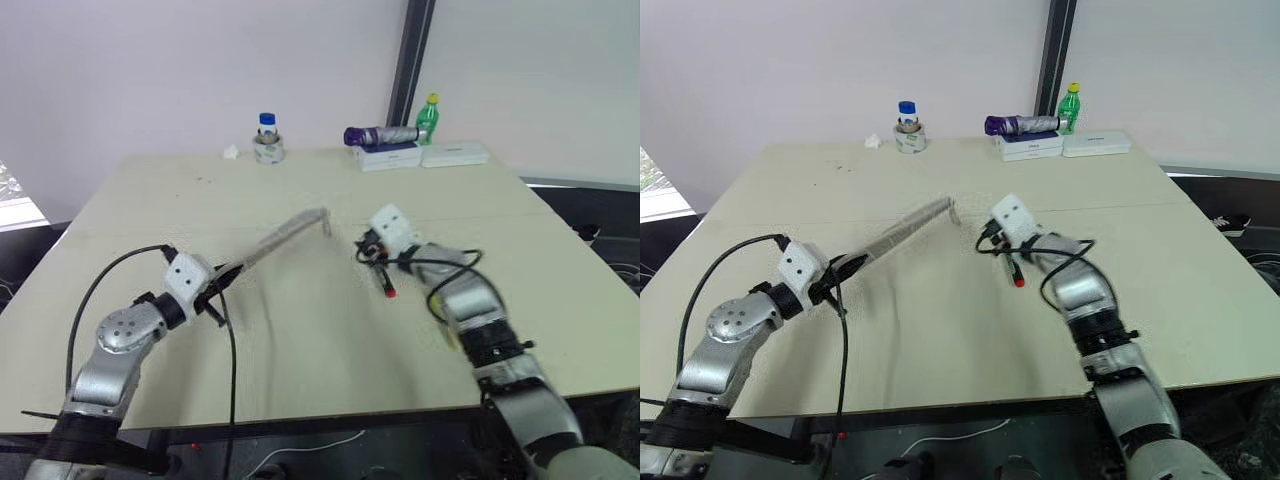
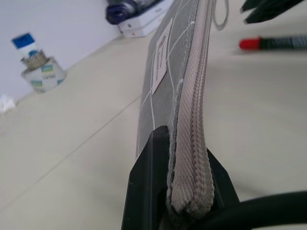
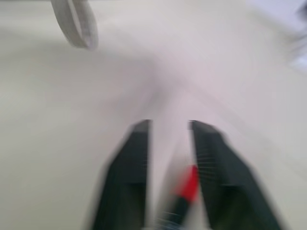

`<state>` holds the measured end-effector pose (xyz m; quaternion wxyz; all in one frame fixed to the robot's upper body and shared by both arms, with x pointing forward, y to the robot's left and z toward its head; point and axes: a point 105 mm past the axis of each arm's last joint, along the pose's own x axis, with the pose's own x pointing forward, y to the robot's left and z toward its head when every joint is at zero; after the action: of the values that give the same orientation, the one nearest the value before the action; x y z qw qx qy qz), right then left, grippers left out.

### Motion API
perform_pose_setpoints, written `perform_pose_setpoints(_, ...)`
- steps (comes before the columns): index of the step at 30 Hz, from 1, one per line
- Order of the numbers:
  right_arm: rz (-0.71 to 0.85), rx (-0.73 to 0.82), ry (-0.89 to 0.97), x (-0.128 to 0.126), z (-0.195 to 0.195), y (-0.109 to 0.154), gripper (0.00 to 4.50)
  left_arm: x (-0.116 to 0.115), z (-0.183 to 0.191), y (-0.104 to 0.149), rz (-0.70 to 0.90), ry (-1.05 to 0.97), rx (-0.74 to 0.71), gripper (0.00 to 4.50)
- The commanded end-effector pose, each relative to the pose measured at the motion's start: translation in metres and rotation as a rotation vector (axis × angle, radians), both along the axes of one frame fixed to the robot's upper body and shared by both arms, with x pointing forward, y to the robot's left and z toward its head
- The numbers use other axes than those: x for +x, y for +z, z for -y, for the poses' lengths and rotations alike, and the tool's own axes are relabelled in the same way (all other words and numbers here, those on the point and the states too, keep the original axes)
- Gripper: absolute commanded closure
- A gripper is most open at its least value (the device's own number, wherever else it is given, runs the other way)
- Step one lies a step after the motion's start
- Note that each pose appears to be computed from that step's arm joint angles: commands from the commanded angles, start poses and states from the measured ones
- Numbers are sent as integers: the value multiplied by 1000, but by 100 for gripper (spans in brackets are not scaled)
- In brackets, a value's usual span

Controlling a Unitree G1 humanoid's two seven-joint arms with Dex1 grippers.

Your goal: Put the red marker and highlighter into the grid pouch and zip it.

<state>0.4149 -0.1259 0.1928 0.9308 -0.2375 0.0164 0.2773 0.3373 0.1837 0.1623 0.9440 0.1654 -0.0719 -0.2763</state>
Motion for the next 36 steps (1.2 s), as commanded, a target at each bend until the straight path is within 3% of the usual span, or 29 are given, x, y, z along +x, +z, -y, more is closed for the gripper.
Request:
perform_pose_setpoints(1,28,64,60,-13,-2,18,91,-5,6,13,14,25,-45,450)
perform_pose_setpoints(3,24,114,82,-19,-1,26,7,-7,11,12,1,29,-61,450)
perform_pose_setpoints(9,3,145,146,-29,-18,27,7,-11,30,9,-16,-23,-53,450)
perform_pose_setpoints(19,-28,185,72,-9,-29,21,7,-18,42,7,-18,-93,-9,450)
perform_pose_setpoints(22,-42,195,82,-9,-31,20,89,-18,41,7,-17,-91,-5,450)
perform_pose_setpoints(29,-71,189,161,-22,-52,16,447,-17,42,6,-11,-81,2,450)
perform_pose_setpoints(36,-96,113,343,-56,-106,4,447,-11,49,5,0,-65,17,450)
